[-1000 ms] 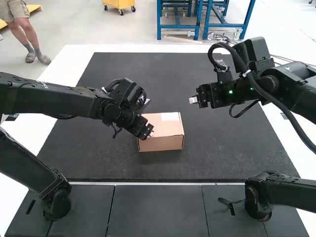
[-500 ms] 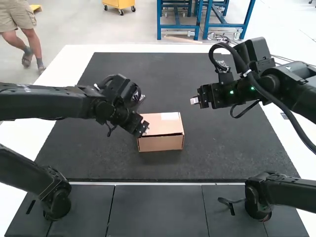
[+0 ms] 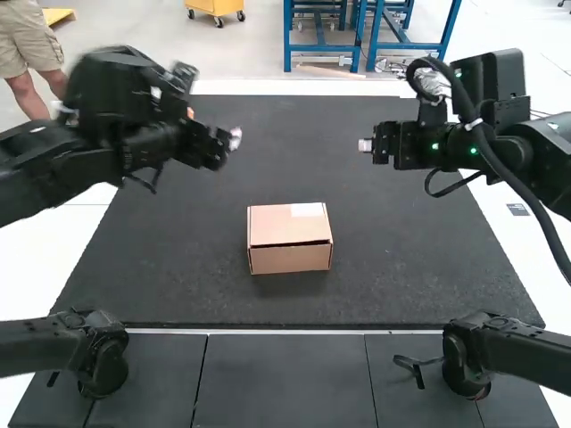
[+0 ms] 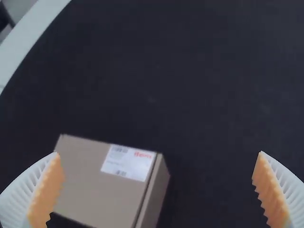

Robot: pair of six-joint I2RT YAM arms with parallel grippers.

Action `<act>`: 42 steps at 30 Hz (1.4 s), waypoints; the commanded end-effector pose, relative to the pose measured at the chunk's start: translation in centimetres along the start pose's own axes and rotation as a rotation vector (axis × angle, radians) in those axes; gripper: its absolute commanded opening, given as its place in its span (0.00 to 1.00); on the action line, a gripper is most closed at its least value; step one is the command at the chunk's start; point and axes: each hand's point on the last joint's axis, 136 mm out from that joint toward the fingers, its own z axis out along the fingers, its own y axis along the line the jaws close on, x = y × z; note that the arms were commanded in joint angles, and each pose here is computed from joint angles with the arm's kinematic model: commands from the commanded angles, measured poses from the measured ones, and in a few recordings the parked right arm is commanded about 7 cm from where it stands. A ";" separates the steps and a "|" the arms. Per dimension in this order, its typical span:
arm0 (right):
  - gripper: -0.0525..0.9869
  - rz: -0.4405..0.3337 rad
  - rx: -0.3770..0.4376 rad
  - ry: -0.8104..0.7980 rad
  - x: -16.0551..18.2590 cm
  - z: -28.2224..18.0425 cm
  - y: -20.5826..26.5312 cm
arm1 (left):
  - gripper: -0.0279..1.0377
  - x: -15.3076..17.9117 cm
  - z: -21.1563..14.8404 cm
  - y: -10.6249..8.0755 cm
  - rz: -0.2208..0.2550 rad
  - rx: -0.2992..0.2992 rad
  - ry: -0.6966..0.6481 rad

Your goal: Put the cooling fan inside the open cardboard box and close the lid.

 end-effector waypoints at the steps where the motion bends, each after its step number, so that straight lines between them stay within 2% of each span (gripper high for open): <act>1: 0.92 0.027 0.045 -0.085 -1.3 -1.2 -1.0 | 0.93 -2.3 -2.8 2.2 -0.003 -0.075 -0.120; 7: 0.92 0.030 0.096 -0.241 -2.8 -1.6 -2.5 | 0.93 -3.4 -6.1 5.6 -0.022 -0.213 -0.289; 11: 0.93 -0.004 0.119 -0.340 -3.3 -1.6 -3.5 | 0.93 -2.2 -7.0 8.5 -0.040 -0.336 -0.335; 15: 0.93 -0.025 0.158 -0.375 -1.9 -0.7 -5.2 | 0.93 -1.0 -7.6 10.1 -0.039 -0.407 -0.377; 21: 0.93 0.003 0.182 -0.435 1.3 -0.4 -7.2 | 0.93 2.3 -7.0 10.6 -0.032 -0.433 -0.388; 25: 0.93 0.043 0.178 -0.428 4.0 -0.1 -8.1 | 0.93 4.3 -7.3 10.1 -0.025 -0.416 -0.411; 29: 0.93 0.065 0.210 -0.428 5.9 0.2 -9.5 | 0.93 6.2 -7.6 9.6 -0.024 -0.414 -0.431; 31: 0.93 0.071 0.231 -0.433 6.7 0.3 -10.3 | 0.93 5.4 -8.6 9.5 -0.027 -0.413 -0.495; 37: 0.93 0.078 0.264 -0.471 7.3 0.1 -11.9 | 0.93 4.6 -9.4 9.1 -0.022 -0.393 -0.568; 39: 0.93 0.075 0.269 -0.490 7.3 0.0 -12.3 | 0.93 4.5 -9.4 9.0 0.001 -0.405 -0.598; 42: 0.93 0.070 0.278 -0.512 7.4 -0.2 -12.9 | 0.93 4.8 -9.2 8.6 0.015 -0.391 -0.631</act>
